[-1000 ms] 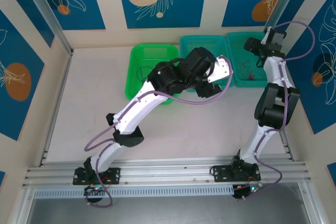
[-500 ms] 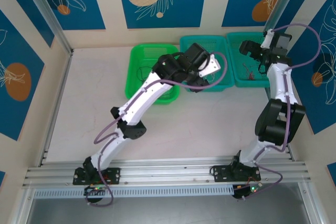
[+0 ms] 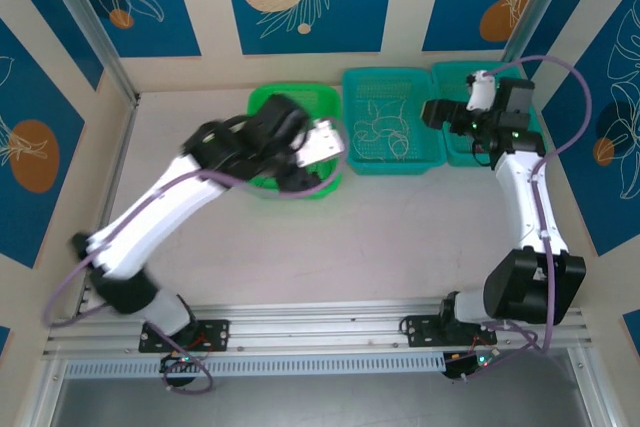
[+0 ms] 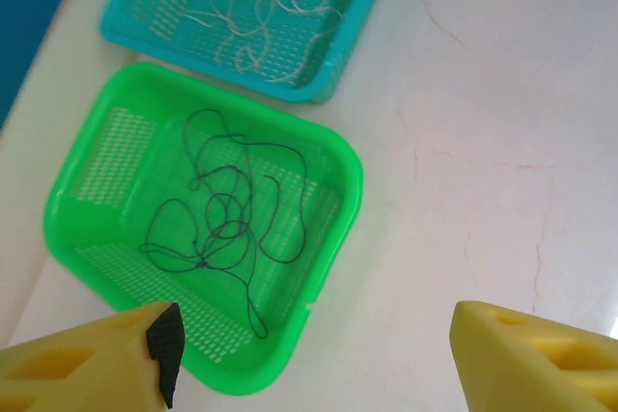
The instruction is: Untangle the cables
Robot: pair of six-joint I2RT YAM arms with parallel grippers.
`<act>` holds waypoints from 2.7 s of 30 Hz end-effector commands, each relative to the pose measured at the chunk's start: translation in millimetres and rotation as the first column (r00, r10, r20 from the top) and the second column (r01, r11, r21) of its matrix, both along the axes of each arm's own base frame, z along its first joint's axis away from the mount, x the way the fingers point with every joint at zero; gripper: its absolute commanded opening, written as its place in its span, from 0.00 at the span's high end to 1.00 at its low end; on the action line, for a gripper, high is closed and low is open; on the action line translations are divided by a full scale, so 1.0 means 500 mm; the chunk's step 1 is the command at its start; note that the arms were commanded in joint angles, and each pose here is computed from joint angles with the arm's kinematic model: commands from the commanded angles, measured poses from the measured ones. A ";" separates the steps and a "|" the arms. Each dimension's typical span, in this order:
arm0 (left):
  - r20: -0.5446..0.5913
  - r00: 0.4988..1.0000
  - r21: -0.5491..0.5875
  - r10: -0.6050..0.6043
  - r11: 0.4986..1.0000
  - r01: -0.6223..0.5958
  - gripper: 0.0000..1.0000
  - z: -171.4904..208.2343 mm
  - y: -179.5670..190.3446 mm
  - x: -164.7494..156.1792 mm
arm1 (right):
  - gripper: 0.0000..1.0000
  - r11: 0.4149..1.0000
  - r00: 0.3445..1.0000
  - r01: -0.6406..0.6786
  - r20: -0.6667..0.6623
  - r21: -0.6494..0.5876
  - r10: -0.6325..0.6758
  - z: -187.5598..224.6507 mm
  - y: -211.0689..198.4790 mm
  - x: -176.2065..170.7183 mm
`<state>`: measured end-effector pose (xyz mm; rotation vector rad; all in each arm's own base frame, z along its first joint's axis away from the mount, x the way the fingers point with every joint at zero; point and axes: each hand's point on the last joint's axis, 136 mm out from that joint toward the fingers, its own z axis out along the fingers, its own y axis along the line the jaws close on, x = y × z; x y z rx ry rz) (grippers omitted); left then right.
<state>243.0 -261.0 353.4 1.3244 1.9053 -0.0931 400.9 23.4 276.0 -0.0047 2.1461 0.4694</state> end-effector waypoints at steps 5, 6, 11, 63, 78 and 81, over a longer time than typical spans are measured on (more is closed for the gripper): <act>0.083 0.938 -0.268 0.335 0.915 -0.303 0.23 -0.043 0.114 0.059 | 0.01 0.993 0.995 0.099 0.012 -0.065 -0.098 -0.122 0.013 -0.096; 0.078 0.926 -0.300 0.371 0.894 -0.333 0.22 -0.061 0.135 0.059 | 0.01 0.988 0.992 0.130 0.018 -0.082 -0.129 -0.143 0.002 -0.104; 0.013 0.775 -0.456 0.632 0.693 -0.558 0.00 -0.139 0.275 0.058 | 0.01 0.971 0.976 0.208 0.089 -0.117 -0.198 -0.250 -0.024 -0.121; -0.029 0.728 -0.559 0.685 0.592 -0.580 0.00 -0.524 0.446 0.299 | 0.01 0.975 0.967 0.152 0.228 -0.165 -0.112 -0.365 0.003 -0.009; -0.056 0.684 -0.513 0.728 0.567 -0.645 0.00 -0.532 0.463 0.302 | 0.01 0.978 0.971 0.138 0.214 -0.157 -0.103 -0.369 0.005 -0.007; -0.055 0.684 -0.514 0.727 0.567 -0.644 0.00 -0.531 0.462 0.303 | 0.01 0.977 0.968 0.138 0.229 -0.163 -0.098 -0.364 0.007 -0.010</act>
